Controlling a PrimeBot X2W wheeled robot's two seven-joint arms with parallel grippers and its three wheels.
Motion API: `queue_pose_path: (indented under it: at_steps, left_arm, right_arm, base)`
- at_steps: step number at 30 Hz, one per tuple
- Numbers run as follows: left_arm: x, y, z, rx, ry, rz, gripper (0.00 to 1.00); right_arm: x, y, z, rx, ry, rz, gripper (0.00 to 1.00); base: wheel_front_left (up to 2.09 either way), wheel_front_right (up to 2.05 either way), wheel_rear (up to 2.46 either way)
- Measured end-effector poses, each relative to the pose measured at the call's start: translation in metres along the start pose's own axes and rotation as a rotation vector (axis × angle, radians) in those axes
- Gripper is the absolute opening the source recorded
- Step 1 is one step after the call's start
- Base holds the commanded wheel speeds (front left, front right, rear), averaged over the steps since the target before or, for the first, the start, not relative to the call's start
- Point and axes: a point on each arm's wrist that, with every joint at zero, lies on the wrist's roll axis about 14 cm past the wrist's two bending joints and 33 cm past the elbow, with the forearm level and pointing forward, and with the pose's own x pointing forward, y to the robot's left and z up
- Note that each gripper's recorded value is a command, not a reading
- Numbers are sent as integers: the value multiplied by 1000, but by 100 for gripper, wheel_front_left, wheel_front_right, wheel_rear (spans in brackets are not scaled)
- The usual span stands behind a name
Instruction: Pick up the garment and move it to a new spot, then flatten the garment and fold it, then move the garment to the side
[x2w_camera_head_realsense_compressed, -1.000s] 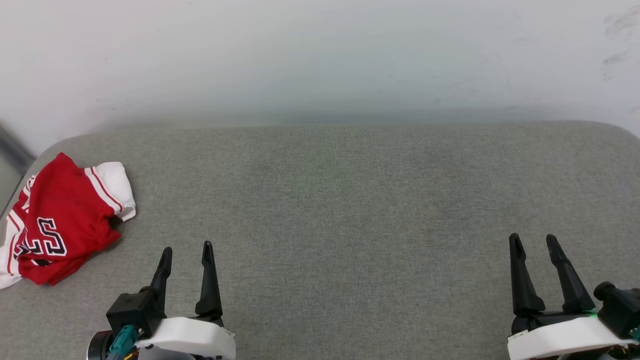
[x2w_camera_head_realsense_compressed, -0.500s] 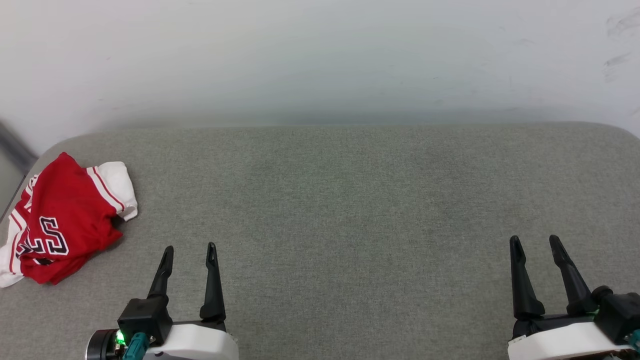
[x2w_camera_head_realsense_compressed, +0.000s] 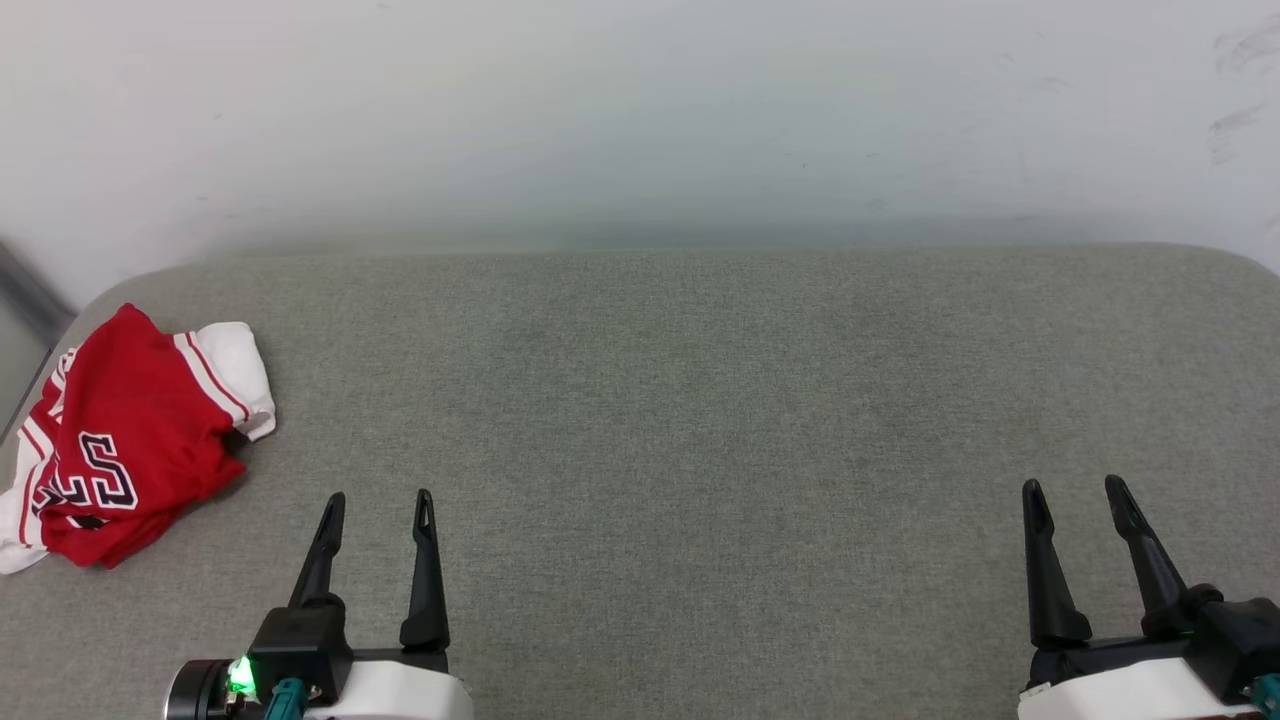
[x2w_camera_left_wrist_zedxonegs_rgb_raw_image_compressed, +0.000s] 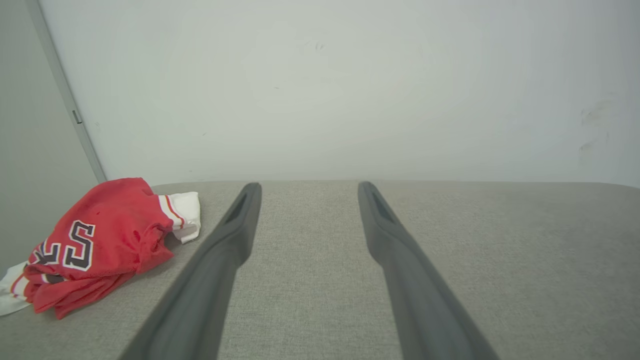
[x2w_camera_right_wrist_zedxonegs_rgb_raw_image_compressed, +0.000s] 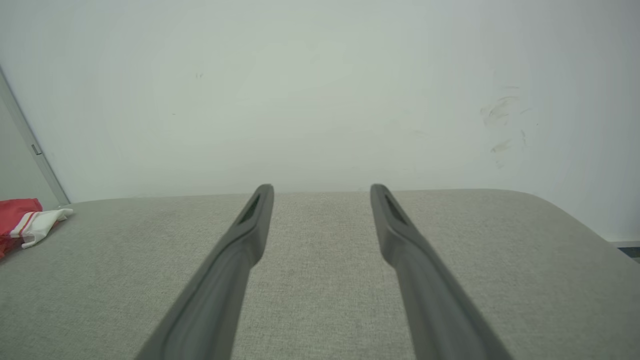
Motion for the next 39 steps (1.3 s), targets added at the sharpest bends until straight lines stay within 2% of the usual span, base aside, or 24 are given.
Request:
queue_pose_path:
  at_steps: [16,24,34,37,39]
  left_arm:
    - [-4,5,-14,-51,43,6,100]
    - [-7,14,-14,-47,47,36,100]
    - [-25,54,-10,-19,41,171,100]
    - [-34,69,-8,-11,41,220,100]
    - [-48,88,-5,-2,40,286,100]
  right_arm:
    - [-2,-3,-8,30,19,-15,100]
    - [4,5,-9,34,20,13,100]
    - [20,42,-20,39,45,130,100]
    - [26,57,-22,45,49,175,100]
    - [33,79,-27,52,56,242,100]
  base:
    - [0,0,0]
    - [0,0,0]
    - [0,0,0]
    - [0,0,0]
    - [0,0,0]
